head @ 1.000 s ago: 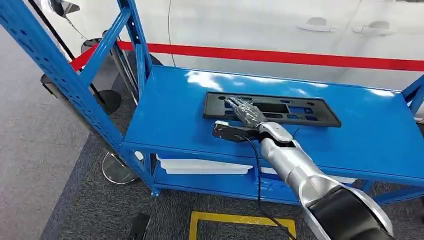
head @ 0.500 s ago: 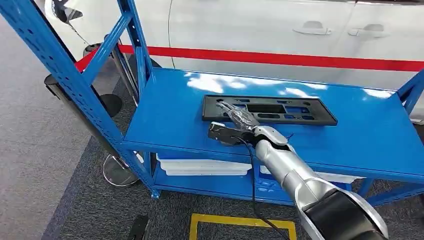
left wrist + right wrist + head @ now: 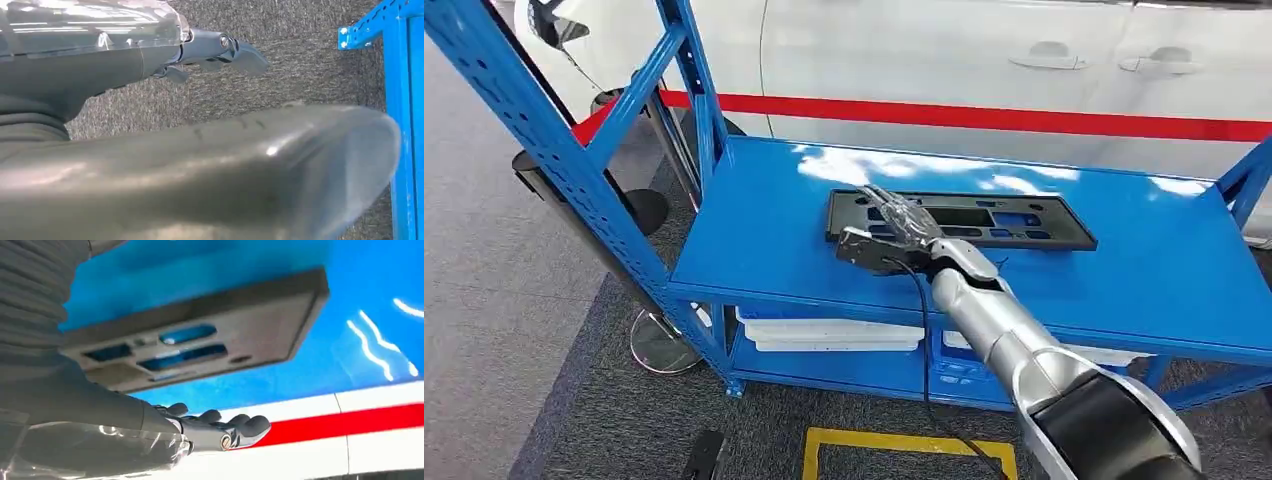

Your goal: Take the parts from the cabinet and place them on the table.

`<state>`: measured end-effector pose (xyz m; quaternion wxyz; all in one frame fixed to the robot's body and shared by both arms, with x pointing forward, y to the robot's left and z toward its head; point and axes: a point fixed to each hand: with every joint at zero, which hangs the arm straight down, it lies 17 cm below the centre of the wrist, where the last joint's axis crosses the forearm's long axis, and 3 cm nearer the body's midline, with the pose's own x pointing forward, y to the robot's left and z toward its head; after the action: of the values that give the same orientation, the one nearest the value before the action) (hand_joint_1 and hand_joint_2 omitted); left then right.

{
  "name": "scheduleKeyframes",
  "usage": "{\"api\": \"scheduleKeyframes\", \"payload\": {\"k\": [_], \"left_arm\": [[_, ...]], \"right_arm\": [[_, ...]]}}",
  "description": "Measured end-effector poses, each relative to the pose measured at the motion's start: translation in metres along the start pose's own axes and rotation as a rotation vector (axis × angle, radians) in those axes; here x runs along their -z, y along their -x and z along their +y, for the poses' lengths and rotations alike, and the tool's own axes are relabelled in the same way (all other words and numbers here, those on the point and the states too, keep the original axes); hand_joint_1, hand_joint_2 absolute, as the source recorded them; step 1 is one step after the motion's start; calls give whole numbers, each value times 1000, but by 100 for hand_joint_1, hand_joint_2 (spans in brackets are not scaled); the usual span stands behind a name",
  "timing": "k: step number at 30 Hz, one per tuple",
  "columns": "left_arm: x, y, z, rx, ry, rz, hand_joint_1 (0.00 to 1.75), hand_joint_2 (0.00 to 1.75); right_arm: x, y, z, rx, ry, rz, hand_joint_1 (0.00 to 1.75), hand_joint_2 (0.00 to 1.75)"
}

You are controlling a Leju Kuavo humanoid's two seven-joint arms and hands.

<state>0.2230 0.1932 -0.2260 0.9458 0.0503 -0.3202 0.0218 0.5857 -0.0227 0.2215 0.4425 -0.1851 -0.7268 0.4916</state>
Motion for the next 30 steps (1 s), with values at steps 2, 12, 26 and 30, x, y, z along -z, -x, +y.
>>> {"api": "scheduleKeyframes", "payload": {"k": [2, 12, 26, 30], "left_arm": [[0, 0, 0, 0, 0, -1, 0, 0], [-1, 1, 1, -1, -6, -1, 0, 0], [0, 0, 1, 8, -3, -5, 0, 0], [0, -2, 0, 13, -1, -8, 0, 0]], "right_arm": [[3, -7, -2, 65, -29, -24, 0, 175], [13, -10, -53, 128, 12, -66, 0, 175], [-4, 15, -28, 173, -43, -29, 0, 175], [-7, 21, -21, 88, -36, -18, 0, 175]]}}
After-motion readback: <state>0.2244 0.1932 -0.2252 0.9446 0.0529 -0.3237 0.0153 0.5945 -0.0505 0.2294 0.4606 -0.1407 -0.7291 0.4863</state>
